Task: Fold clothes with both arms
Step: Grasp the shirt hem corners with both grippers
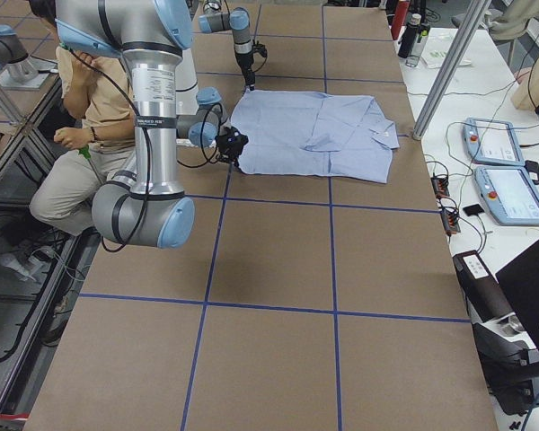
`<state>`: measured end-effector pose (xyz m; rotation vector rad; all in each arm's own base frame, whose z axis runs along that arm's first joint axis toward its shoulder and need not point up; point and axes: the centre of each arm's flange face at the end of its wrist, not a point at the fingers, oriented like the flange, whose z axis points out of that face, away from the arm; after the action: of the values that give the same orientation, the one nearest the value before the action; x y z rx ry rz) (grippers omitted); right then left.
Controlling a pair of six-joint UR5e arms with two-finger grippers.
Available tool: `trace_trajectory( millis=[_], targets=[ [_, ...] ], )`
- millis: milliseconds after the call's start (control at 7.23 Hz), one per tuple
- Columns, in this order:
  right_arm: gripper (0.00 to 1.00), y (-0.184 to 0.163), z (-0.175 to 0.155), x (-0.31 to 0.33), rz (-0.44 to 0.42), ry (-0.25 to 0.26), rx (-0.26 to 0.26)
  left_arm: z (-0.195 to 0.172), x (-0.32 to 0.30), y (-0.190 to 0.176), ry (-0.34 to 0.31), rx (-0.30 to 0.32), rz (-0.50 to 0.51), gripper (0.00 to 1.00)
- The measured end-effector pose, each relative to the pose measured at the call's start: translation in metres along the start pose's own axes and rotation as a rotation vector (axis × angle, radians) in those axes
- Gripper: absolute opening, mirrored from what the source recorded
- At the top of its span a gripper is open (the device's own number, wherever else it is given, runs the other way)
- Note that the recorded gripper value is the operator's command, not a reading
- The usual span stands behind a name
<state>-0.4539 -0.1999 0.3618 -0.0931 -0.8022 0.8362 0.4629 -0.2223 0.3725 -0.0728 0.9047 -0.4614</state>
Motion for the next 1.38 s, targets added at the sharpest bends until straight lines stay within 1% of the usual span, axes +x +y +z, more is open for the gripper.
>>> trace_trajectory(
  millis=[138,276,415,553,691,1106,1382],
  targets=[
    [0.0,0.0,0.0,0.0,0.0,0.0,0.0,0.003,-0.001,0.001,-0.005,0.0,-0.001,0.55],
    [0.0,0.0,0.0,0.0,0.0,0.0,0.0,0.006,-0.003,0.001,-0.011,0.0,-0.001,0.51],
    [0.0,0.0,0.0,0.0,0.0,0.0,0.0,0.009,-0.004,0.001,-0.016,0.001,-0.003,0.37],
    [0.0,0.0,0.0,0.0,0.0,0.0,0.0,0.01,-0.005,0.002,-0.019,0.001,-0.007,0.16],
    [0.0,0.0,0.0,0.0,0.0,0.0,0.0,0.011,-0.005,0.002,-0.02,0.0,-0.009,0.0],
    [0.0,0.0,-0.001,0.0,0.0,-0.001,-0.001,0.008,-0.004,0.004,-0.016,-0.005,-0.009,0.0],
    [0.0,-0.001,-0.006,-0.003,0.004,-0.01,-0.006,-0.002,-0.001,0.005,-0.001,-0.015,-0.009,0.0]
  ],
)
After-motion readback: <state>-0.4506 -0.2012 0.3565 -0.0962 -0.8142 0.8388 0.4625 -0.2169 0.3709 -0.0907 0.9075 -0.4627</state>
